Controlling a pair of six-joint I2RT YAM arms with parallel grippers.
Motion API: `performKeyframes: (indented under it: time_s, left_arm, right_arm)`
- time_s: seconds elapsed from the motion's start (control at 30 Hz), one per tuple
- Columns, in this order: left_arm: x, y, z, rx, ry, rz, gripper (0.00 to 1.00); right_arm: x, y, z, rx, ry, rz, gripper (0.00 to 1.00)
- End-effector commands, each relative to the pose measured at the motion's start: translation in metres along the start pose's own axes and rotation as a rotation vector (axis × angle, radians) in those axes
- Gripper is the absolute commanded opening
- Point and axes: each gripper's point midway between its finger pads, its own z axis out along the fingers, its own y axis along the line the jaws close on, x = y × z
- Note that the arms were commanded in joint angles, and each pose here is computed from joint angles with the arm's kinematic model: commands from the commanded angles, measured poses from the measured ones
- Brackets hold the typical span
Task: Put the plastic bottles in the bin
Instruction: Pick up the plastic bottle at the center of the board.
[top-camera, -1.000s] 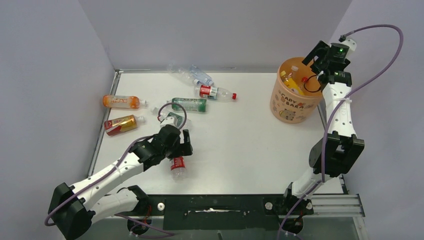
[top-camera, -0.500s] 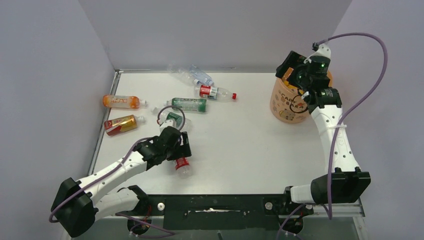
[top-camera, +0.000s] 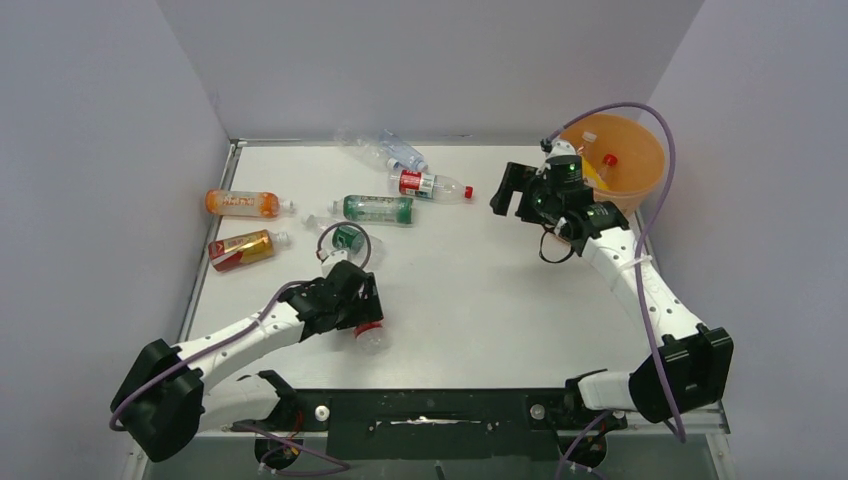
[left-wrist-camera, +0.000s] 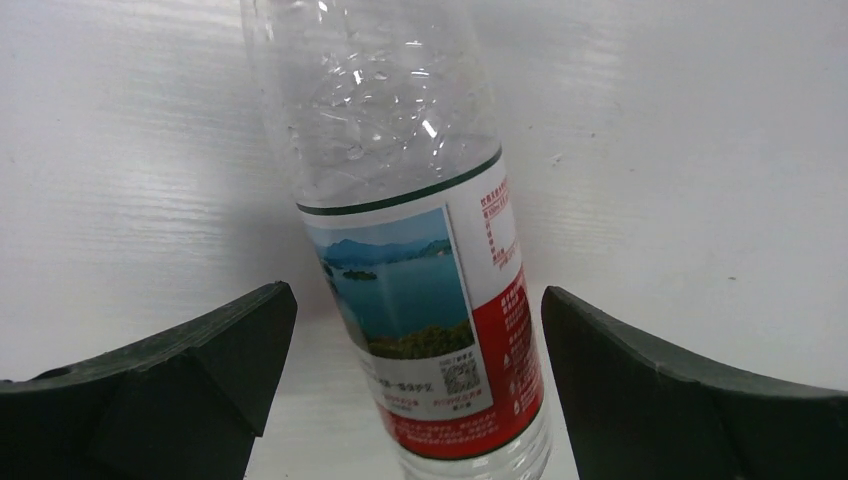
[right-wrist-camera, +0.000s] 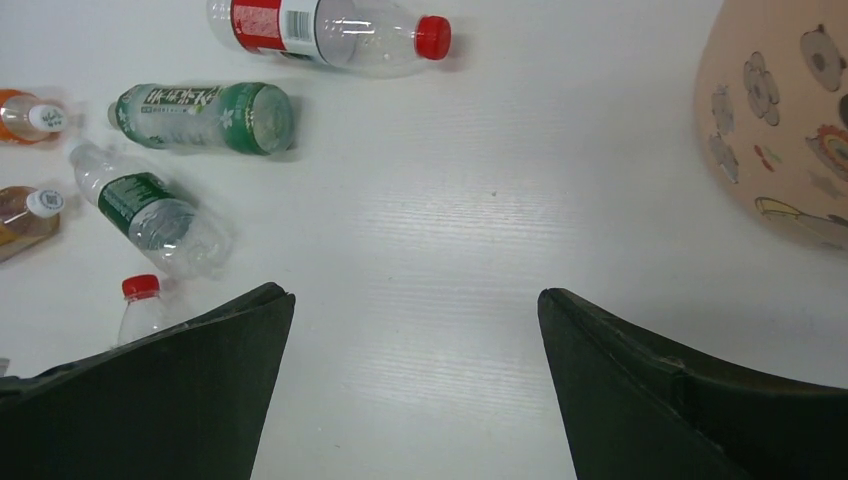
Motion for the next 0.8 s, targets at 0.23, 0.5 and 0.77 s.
performKeyframes:
  time_s: [0.23, 0.5, 0.77]
  left_arm:
    - [0.002, -0.035, 0.005, 0.081, 0.008, -0.009, 0.57]
    - [-0.009, -0.086, -0.036, 0.276, -0.029, 0.034, 0.40]
    - [-0.018, -0.141, -0.070, 0.497, -0.107, 0.141, 0.39]
  right_arm:
    - [0.012, 0.031, -0.017, -0.094, -0.027, -0.028, 0.99]
    - [0.025, 0.058, -0.019, -0.228, 0.017, -0.003, 0.99]
    - [0.041, 0.101, -0.028, -0.483, 0.095, 0.043, 0.99]
